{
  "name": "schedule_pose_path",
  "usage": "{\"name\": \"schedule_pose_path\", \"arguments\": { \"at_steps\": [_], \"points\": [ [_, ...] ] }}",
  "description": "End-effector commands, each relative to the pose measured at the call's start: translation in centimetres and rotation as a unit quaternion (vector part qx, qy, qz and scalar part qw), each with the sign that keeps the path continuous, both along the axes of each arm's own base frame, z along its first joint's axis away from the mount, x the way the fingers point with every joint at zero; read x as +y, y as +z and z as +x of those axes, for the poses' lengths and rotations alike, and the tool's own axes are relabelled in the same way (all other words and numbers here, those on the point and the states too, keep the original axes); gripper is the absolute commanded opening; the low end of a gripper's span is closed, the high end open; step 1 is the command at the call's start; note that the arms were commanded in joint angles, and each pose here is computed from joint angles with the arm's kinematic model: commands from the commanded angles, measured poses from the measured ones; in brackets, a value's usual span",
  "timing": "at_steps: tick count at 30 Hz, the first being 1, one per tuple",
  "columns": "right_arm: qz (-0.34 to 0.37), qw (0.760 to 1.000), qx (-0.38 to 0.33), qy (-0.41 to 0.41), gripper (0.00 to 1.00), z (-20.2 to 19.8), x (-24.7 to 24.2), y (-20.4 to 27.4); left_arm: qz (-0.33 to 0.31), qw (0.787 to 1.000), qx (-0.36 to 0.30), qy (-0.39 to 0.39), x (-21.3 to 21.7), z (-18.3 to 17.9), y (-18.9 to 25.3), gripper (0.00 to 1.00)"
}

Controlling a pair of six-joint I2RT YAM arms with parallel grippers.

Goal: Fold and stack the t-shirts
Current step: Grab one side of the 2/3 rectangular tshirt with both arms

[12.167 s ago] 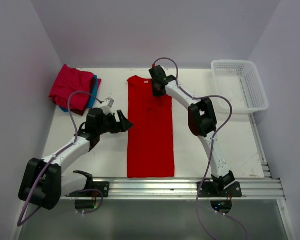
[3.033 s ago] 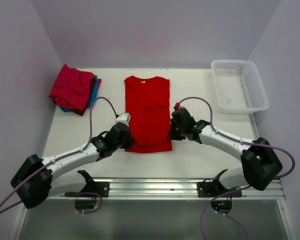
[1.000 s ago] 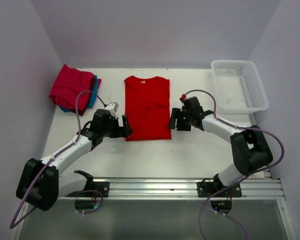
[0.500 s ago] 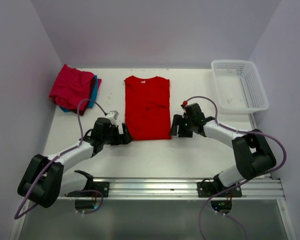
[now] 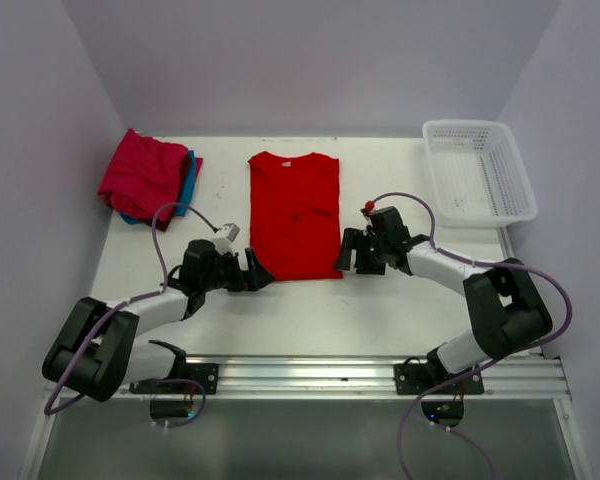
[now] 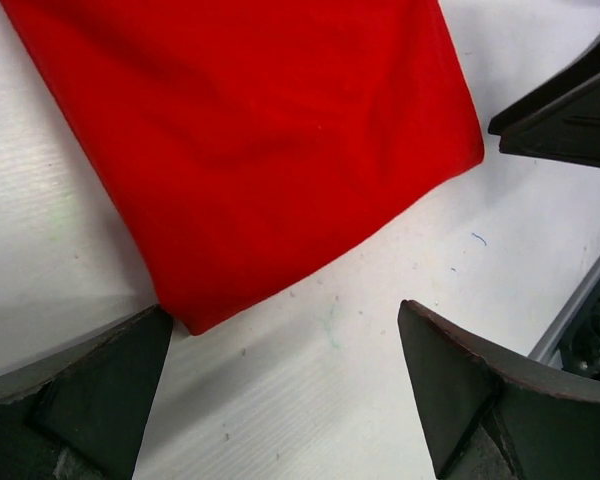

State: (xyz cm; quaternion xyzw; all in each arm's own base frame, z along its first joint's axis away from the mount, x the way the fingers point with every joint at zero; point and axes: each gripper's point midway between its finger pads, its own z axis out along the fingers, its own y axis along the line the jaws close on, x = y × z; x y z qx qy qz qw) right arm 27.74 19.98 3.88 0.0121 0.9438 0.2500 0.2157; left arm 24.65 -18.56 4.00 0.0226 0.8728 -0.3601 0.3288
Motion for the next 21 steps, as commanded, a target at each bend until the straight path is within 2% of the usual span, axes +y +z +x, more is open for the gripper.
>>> {"name": "schedule_pose_path", "arguments": {
  "at_steps": [1,9,21],
  "points": [
    [0.026,0.999,-0.022,0.008,0.78,0.4,1.0,1.6,-0.025,0.999,0.026,-0.025,-0.5,-1.8,-0.9,1.0],
    [0.038,0.999,-0.017,0.003,0.8,0.2,1.2,1.5,-0.046,0.998,0.015,-0.04,-0.9,-2.5,-0.3,1.0],
    [0.06,0.998,-0.015,-0.002,0.79,-0.4,1.5,1.5,-0.037,0.997,0.052,-0.04,-0.6,-3.5,-2.6,1.0]
  ]
}}
